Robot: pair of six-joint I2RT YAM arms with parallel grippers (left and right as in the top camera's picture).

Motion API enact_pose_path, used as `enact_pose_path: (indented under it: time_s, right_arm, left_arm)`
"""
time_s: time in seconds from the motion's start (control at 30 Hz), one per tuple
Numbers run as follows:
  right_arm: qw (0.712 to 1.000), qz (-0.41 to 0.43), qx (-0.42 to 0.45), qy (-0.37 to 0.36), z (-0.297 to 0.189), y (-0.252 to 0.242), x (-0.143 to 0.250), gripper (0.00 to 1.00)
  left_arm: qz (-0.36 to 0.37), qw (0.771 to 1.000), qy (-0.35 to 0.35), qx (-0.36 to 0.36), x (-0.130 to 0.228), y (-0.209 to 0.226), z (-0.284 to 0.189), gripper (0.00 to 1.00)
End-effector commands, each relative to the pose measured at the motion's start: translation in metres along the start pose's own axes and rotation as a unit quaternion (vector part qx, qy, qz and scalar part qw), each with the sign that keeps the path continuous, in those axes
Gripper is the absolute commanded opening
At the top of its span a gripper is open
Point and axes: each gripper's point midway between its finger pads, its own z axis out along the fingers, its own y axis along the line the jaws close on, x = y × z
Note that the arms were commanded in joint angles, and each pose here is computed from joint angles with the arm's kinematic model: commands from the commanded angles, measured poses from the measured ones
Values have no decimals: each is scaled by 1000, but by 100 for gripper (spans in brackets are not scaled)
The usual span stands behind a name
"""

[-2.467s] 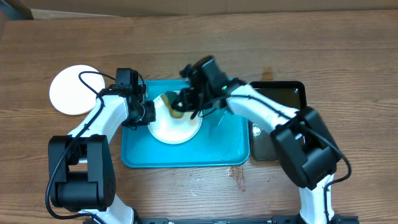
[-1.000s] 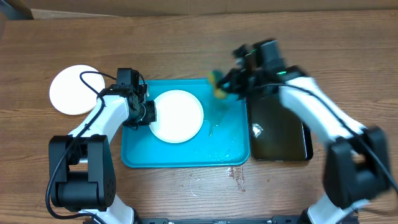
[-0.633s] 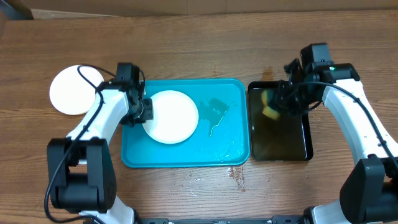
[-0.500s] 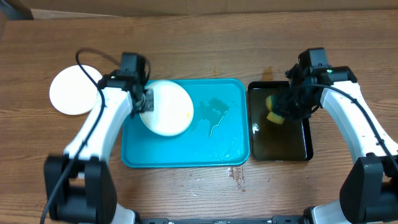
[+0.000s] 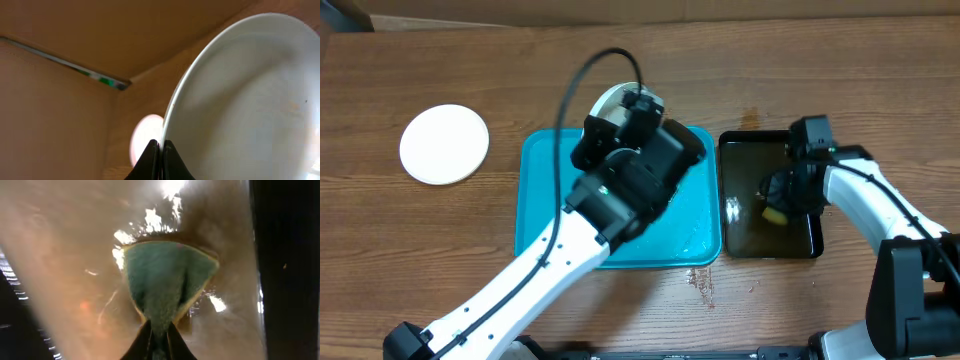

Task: Clean dirty plates on tray and stack at the side
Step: 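Lift the white plate with the left gripper and carry it left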

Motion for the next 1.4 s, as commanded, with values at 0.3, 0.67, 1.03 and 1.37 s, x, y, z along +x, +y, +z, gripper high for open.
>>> enact_pose_path:
  time_s: [0.3, 0.67, 1.03, 1.37]
  right_arm:
    - [1000, 13, 18, 15, 23, -14, 22, 84]
    - [1000, 13, 19, 17, 25, -15, 24, 93]
    - [1000, 13, 14, 5, 25, -13, 18, 100]
    - [1000, 12, 12, 1, 25, -12, 16, 100]
  left_arm:
    - [68, 989, -5, -134, -7, 40, -17, 4]
    - [38, 989, -2, -143, -9, 48, -10, 4]
    - [-10, 987, 35, -155, 4, 73, 24, 4]
    - [-73, 992, 61, -87, 21, 73, 64, 4]
